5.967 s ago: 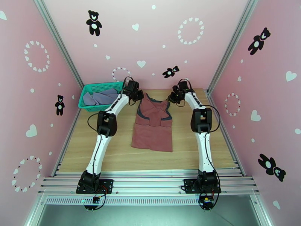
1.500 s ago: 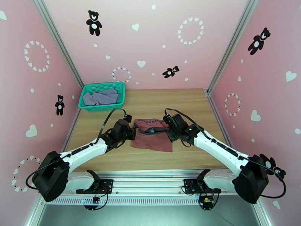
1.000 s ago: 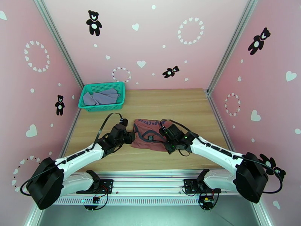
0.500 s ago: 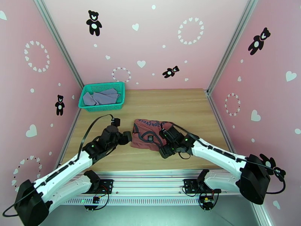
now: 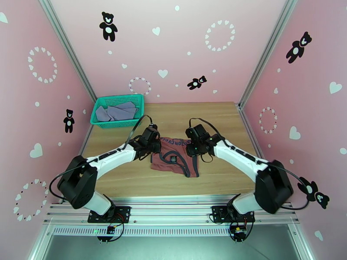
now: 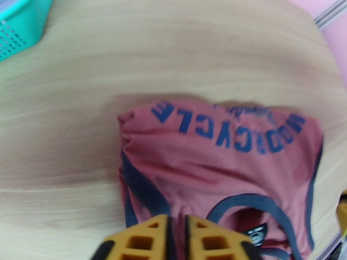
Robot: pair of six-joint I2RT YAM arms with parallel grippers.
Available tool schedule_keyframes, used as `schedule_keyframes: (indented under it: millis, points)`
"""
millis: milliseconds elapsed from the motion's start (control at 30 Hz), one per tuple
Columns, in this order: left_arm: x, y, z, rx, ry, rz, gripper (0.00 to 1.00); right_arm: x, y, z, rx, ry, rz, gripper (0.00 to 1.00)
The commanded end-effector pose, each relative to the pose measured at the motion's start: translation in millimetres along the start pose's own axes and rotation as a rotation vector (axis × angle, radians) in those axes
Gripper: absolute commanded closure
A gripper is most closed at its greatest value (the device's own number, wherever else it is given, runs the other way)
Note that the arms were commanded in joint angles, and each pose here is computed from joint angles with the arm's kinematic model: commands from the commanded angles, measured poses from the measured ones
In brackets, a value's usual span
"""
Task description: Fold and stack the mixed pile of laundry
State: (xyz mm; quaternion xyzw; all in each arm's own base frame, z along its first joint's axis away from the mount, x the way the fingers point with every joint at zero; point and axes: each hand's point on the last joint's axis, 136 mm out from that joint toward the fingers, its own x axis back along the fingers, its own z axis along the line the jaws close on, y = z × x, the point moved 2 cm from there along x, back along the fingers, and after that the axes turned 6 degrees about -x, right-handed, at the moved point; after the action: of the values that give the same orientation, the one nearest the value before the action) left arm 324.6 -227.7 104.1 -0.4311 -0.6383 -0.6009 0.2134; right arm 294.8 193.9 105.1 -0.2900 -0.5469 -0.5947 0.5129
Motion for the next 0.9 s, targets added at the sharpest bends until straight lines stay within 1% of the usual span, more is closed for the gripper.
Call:
schedule_keyframes:
  millis: [0,133,200,300,433,567,633,700,800,833,867]
  points:
    - [-0.7,-27.1,-11.5,-0.041,-0.052,0.052,0.86,-13.7,16.9,2.3,-0.026,0.04,-0.008,0.82]
    - [12.4,-59.5,-19.3,-0.063,-0.063,0.092,0.87,-36.0,22.2,-7.5,-0.052,0.029,0.023,0.86]
    - [17.3,-84.9,-14.8,-0.07,-0.045,0.13,0.87,-44.0,24.0,-11.3,-0.064,0.023,0.035,0.87]
    - [26.0,-106.2,-5.3,-0.073,0.012,0.162,0.87,-52.6,26.1,-17.2,-0.084,0.012,0.042,0.87]
    - [33.4,-122.2,17.1,-0.054,0.118,0.19,0.86,-56.9,24.9,-25.5,-0.105,-0.021,0.049,0.87]
    - [33.2,-129.3,27.1,-0.034,0.165,0.2,0.86,-57.5,20.4,-35.7,-0.127,-0.065,0.058,0.85]
    - [33.3,-126.1,29.3,-0.027,0.186,0.187,0.86,-54.8,20.9,-37.9,-0.131,-0.07,0.054,0.85]
    - [37.4,-114.2,25.6,-0.03,0.187,0.159,0.86,-49.0,23.7,-37.7,-0.124,-0.067,0.047,0.83]
    - [53.0,-78.1,13.1,-0.055,0.18,0.082,0.85,-32.7,34.7,-37.1,-0.116,-0.064,0.019,0.78]
    - [62.0,-55.5,4.3,-0.063,0.173,0.034,0.84,-27.4,38.2,-38.3,-0.116,-0.067,0.009,0.76]
    - [67.6,-40.4,-0.4,-0.072,0.175,0.003,0.83,-23.1,41.8,-40.1,-0.121,-0.069,-0.001,0.75]
